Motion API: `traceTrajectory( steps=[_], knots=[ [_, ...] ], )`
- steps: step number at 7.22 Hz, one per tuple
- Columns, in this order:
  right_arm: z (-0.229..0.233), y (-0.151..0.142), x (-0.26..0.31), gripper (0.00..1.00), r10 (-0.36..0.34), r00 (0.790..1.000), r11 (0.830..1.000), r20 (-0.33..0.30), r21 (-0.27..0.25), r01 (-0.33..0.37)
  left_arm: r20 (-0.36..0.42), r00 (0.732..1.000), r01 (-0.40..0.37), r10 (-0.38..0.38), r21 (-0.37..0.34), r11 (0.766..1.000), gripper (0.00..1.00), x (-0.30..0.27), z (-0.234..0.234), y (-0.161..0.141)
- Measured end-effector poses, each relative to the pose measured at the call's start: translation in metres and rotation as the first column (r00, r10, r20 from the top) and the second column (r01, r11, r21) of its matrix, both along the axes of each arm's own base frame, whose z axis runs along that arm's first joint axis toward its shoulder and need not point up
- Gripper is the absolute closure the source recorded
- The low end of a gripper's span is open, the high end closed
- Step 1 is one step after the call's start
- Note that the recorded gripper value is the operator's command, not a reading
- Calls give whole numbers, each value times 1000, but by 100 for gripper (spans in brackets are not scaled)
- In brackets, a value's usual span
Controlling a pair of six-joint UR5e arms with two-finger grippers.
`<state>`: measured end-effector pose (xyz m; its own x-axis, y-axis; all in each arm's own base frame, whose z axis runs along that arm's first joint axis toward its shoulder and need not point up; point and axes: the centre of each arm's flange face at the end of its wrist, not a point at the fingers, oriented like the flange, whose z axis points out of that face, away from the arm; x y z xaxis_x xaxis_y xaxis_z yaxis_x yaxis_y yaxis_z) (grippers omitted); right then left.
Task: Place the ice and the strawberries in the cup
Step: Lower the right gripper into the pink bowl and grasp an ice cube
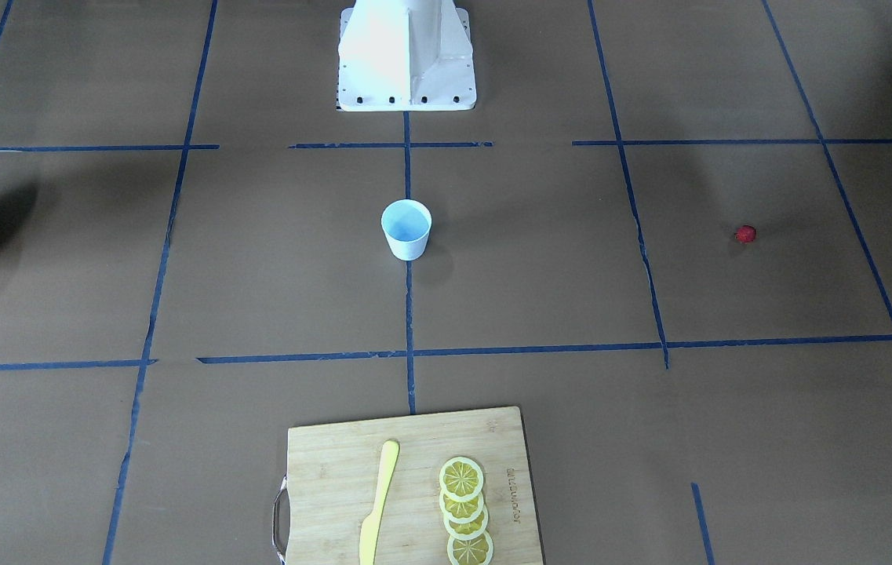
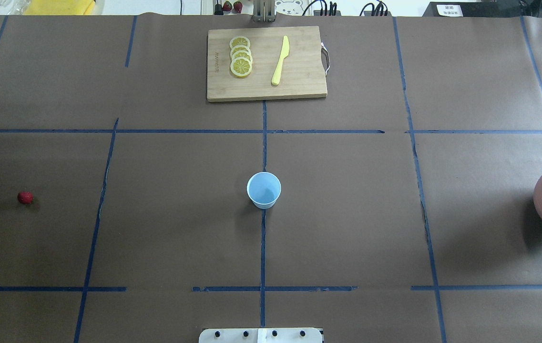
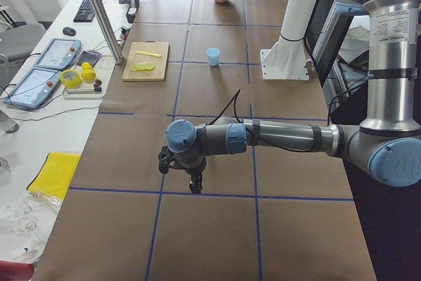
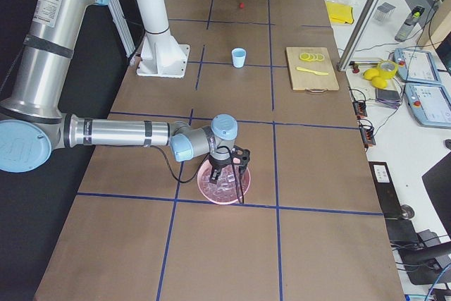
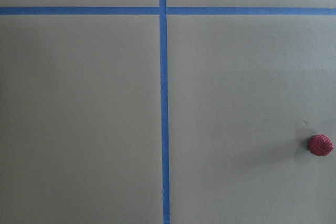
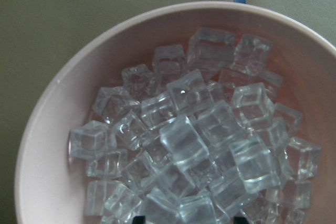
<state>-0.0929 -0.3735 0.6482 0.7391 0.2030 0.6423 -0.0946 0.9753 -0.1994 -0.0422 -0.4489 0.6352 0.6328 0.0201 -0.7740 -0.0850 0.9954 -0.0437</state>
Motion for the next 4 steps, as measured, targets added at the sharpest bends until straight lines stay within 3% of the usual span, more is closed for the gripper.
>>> traceTrajectory(
  steps=[1, 3, 4],
  knots=[
    [0, -1, 0, 41, 2, 1000, 1000, -6, 3, -2, 0, 1000, 0, 0, 0, 1000, 0, 0, 0, 0],
    [1, -2, 1, 61, 7, 1000, 1000, -18, 9, -7, -2, 1000, 0, 0, 3, 1000, 0, 0, -1, 0],
    [1, -1, 2, 79, 8, 1000, 1000, -20, 8, -8, -2, 1000, 0, 0, 5, 1000, 0, 0, -3, 1]
  ],
)
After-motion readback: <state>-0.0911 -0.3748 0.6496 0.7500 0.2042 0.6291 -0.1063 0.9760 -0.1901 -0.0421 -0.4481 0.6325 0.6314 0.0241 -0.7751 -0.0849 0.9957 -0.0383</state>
